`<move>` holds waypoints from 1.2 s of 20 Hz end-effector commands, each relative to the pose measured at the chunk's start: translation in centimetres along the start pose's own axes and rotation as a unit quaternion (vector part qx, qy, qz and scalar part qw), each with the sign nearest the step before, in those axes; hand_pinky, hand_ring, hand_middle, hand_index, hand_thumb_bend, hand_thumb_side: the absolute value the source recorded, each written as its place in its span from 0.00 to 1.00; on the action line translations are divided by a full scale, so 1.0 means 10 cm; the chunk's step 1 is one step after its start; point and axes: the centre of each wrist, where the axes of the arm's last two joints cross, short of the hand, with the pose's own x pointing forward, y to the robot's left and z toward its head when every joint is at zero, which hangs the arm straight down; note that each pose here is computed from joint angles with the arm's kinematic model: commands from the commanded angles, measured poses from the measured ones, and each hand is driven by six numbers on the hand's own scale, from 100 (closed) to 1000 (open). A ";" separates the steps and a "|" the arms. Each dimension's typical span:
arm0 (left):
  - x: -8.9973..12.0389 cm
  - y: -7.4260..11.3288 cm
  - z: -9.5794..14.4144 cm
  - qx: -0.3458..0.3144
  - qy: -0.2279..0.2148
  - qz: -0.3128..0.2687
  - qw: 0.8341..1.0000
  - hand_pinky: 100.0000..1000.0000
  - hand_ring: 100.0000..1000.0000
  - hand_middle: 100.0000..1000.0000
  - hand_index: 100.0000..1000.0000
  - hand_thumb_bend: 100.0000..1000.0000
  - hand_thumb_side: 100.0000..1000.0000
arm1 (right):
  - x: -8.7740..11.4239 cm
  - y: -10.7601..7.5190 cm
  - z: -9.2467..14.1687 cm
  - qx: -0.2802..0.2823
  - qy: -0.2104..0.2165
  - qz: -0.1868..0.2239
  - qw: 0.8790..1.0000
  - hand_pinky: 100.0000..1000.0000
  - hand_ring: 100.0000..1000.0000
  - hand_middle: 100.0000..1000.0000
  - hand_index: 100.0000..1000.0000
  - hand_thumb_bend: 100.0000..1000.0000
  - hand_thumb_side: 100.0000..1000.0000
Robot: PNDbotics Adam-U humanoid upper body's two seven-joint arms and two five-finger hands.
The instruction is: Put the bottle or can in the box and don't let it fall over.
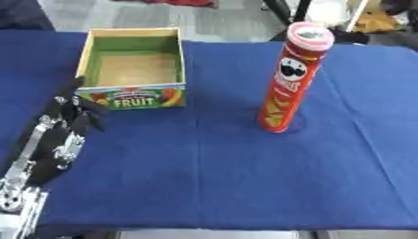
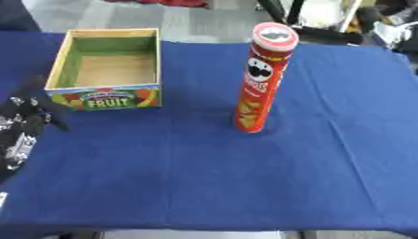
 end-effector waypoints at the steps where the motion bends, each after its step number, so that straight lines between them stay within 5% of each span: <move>1: 0.04 0.05 -0.04 -0.002 -0.009 -0.010 1.000 0.48 0.69 0.53 1.00 0.00 0.57 | 0.00 -0.10 -0.03 0.020 -0.012 0.022 1.000 1.00 0.89 1.00 1.00 0.00 0.28; 24: 0.05 0.02 -0.07 -0.008 -0.018 -0.003 1.000 0.47 0.70 0.53 1.00 0.00 0.57 | -0.29 0.14 -0.66 0.065 -0.040 -0.001 0.997 1.00 0.89 1.00 1.00 0.00 0.34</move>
